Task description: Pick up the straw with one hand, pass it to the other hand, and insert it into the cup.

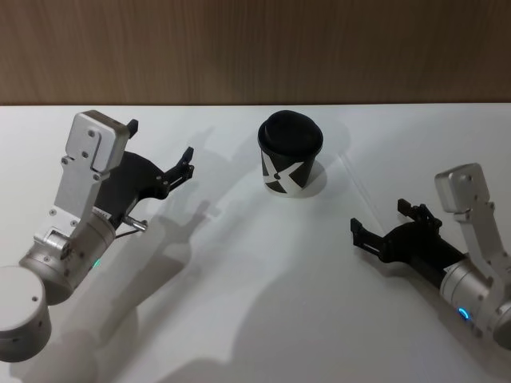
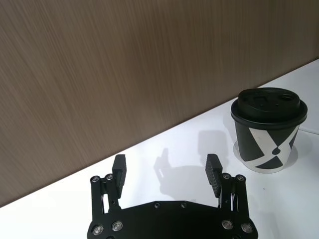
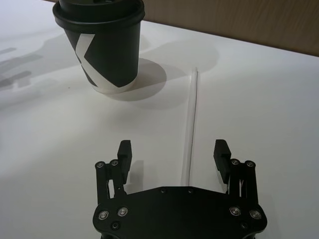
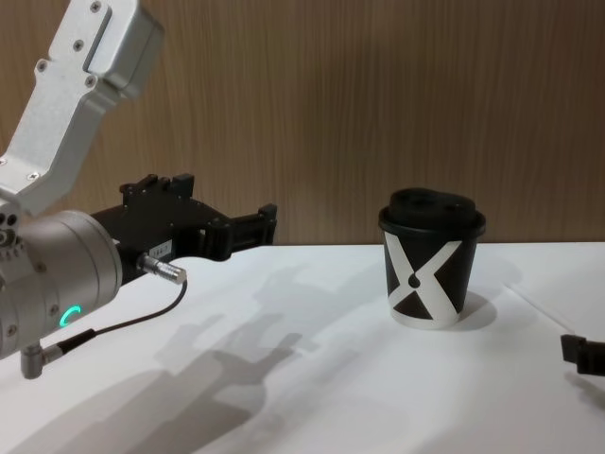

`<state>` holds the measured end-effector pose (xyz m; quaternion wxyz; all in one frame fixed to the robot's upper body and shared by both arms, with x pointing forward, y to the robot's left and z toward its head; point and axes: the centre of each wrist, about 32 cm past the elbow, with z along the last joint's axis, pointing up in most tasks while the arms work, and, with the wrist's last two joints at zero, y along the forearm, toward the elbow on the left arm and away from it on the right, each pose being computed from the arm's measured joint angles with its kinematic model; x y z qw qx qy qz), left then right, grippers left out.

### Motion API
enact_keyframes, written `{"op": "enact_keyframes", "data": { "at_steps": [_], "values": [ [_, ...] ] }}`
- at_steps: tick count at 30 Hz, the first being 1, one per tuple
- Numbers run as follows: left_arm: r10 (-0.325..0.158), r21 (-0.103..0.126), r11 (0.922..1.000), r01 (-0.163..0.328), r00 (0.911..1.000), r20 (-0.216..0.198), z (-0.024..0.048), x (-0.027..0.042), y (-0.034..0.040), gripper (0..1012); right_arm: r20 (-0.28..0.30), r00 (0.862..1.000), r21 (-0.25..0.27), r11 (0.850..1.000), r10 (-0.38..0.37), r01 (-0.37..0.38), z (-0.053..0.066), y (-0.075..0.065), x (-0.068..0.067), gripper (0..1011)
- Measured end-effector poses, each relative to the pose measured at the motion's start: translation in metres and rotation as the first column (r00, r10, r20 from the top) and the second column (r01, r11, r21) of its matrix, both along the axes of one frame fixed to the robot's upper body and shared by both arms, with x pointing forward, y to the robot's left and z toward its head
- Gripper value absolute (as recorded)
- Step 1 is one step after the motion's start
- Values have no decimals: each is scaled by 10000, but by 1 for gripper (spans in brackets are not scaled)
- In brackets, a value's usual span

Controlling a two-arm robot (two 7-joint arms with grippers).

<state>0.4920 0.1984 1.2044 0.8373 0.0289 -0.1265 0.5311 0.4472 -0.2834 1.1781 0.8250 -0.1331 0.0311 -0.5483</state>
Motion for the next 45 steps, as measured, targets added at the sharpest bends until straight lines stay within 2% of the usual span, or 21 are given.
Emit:
{"op": "enact_keyframes", "data": {
  "at_steps": [34, 42, 45],
  "values": [
    [0, 0, 10000, 0, 10000, -1, 0, 0, 0, 1000, -433, 9991, -39, 10000, -10, 8, -72, -58, -9, 1000],
    [0, 0, 10000, 0, 10000, -1, 0, 0, 0, 1000, -455, 9990, -37, 10000, -18, 17, -76, -61, -11, 841],
    [-1, -1, 10000, 1, 10000, -1, 0, 0, 0, 1000, -471, 9989, -38, 10000, -18, 16, -77, -62, -12, 732]
  ]
}}
